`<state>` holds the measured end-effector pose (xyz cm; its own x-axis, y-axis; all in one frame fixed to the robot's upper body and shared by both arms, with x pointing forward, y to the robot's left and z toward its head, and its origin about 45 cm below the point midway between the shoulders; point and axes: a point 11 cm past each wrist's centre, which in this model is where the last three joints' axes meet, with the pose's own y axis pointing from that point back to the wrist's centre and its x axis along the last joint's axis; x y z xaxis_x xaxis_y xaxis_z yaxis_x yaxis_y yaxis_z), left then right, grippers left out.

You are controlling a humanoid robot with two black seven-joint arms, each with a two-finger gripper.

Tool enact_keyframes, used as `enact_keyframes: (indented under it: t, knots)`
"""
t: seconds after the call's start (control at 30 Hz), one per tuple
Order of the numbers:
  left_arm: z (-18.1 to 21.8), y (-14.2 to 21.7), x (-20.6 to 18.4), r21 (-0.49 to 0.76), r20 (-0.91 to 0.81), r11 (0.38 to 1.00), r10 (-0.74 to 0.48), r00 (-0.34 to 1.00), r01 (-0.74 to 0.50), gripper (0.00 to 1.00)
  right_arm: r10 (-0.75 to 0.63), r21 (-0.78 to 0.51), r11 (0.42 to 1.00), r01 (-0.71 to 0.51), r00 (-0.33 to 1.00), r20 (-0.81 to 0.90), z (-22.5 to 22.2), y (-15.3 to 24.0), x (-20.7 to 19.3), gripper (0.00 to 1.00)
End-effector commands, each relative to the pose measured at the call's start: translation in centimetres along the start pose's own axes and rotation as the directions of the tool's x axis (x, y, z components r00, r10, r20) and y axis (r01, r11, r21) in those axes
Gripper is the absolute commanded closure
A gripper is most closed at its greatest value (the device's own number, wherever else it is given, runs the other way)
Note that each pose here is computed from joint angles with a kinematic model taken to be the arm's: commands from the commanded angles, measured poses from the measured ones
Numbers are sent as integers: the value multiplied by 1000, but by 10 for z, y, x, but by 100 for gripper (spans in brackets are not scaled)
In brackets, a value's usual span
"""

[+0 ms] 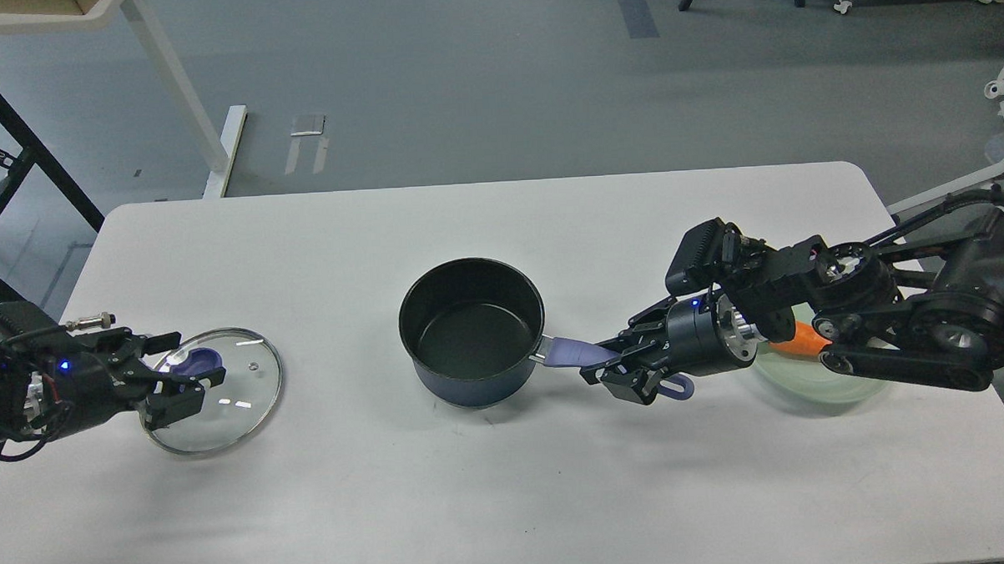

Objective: Open pot lid

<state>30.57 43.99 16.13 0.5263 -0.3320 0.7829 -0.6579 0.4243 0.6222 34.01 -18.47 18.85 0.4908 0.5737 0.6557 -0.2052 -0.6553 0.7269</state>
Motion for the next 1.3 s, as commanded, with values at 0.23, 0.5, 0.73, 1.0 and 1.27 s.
enact_keyframes:
  t: [0.23,0.5,0.73,1.0,1.27]
  knots:
    - [-41,5,111,223,-385,910,413,826,-351,2,155,-52,987,-150,983,98,16,27,35,3]
    - [-43,-19,164,361,-695,788,584,419,-499,1,490,-195,871,-451,825,282,57,88,89,1]
    - [-24,-44,215,393,-839,693,539,72,-604,1,732,-327,662,-674,489,475,90,125,111,1]
    - [-14,-76,229,421,-895,671,416,-161,-610,1,770,-508,468,-724,52,636,126,128,98,1]
    - [-25,-85,208,487,-870,669,317,-377,-561,0,581,-715,286,-637,-478,659,157,145,62,1]
